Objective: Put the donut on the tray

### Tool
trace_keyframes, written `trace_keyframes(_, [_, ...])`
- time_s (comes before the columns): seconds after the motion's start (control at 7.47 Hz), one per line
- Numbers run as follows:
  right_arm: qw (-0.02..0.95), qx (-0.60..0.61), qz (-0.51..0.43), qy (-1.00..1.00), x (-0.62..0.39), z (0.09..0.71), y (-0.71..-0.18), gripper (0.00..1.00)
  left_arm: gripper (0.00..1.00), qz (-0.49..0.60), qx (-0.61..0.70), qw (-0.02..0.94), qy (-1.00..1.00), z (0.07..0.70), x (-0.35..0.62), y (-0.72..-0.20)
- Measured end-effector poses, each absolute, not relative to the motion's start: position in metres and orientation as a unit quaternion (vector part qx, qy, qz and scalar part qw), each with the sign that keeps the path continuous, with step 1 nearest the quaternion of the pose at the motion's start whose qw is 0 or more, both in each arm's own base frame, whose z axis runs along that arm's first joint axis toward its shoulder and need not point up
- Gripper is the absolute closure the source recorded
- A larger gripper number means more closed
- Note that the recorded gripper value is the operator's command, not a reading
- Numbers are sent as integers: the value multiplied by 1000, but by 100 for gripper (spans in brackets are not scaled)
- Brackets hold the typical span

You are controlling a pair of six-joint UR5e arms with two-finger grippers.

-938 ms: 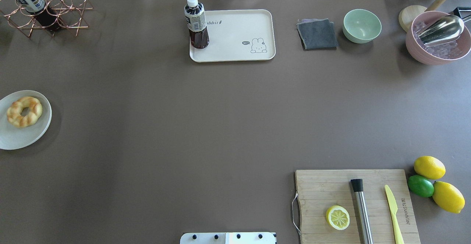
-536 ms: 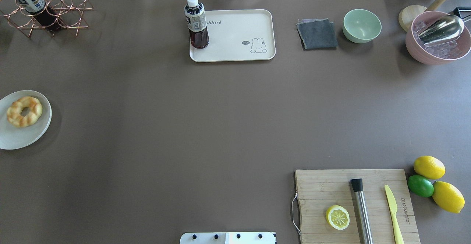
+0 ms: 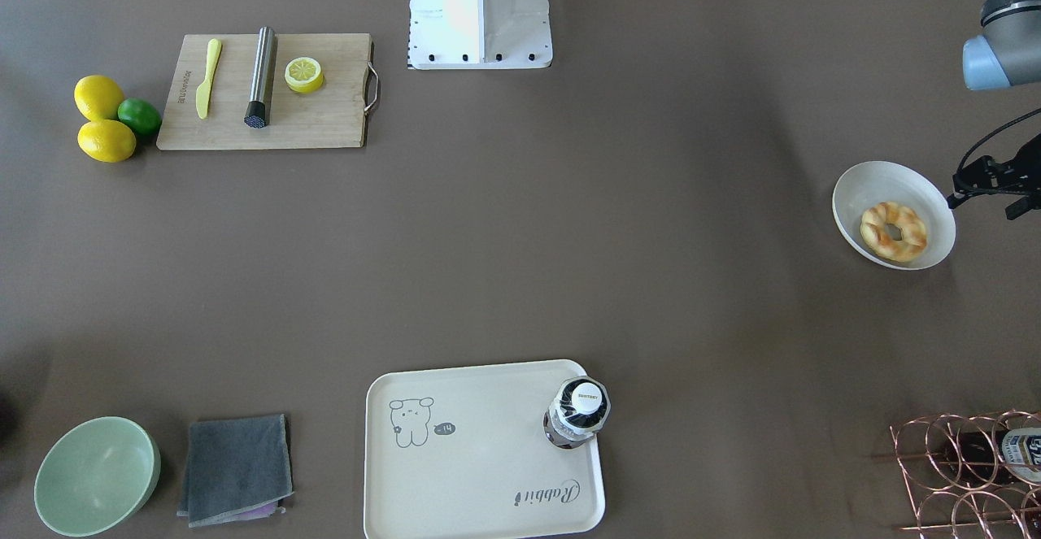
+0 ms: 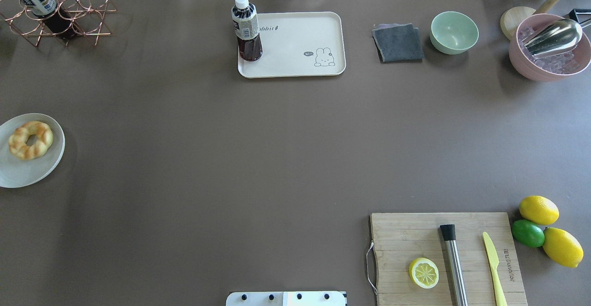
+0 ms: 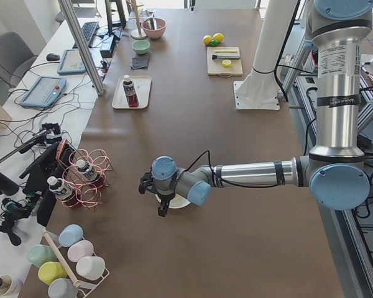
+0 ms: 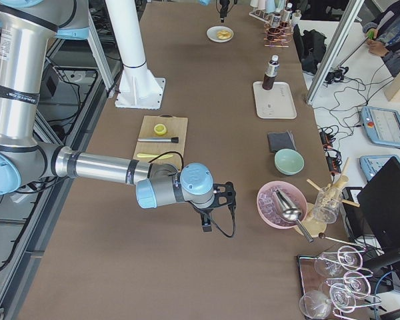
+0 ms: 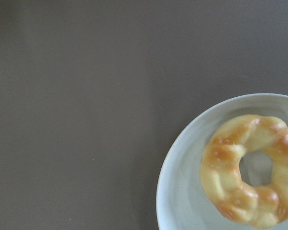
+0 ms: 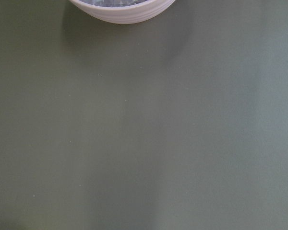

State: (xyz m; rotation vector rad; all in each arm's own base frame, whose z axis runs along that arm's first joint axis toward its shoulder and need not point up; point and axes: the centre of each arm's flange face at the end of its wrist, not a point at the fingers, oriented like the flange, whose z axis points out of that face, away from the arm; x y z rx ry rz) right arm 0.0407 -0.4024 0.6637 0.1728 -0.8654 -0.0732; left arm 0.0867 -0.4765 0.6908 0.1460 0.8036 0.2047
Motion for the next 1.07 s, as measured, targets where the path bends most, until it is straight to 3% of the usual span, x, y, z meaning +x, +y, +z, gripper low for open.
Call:
trace_keyframes(0.13, [902, 79, -34, -423, 40, 667, -401, 1, 3, 100, 72, 911, 394, 702, 99, -479])
trace_keyframes(0.27, [902, 75, -34, -424, 39, 671, -401, 1, 11, 101, 74, 909, 396, 711, 107, -479])
trace_keyframes(0.54, [901, 71, -40, -426, 33, 672, -402, 1, 38, 102, 72, 909, 397, 719, 113, -478])
trace_keyframes(0.8, [900, 70, -48, -427, 27, 670, -405, 1, 46, 102, 70, 909, 398, 722, 114, -476])
trace_keyframes(1.07, [899, 71, -55, -428, 23, 669, -407, 1, 73, 102, 69, 909, 398, 723, 115, -476])
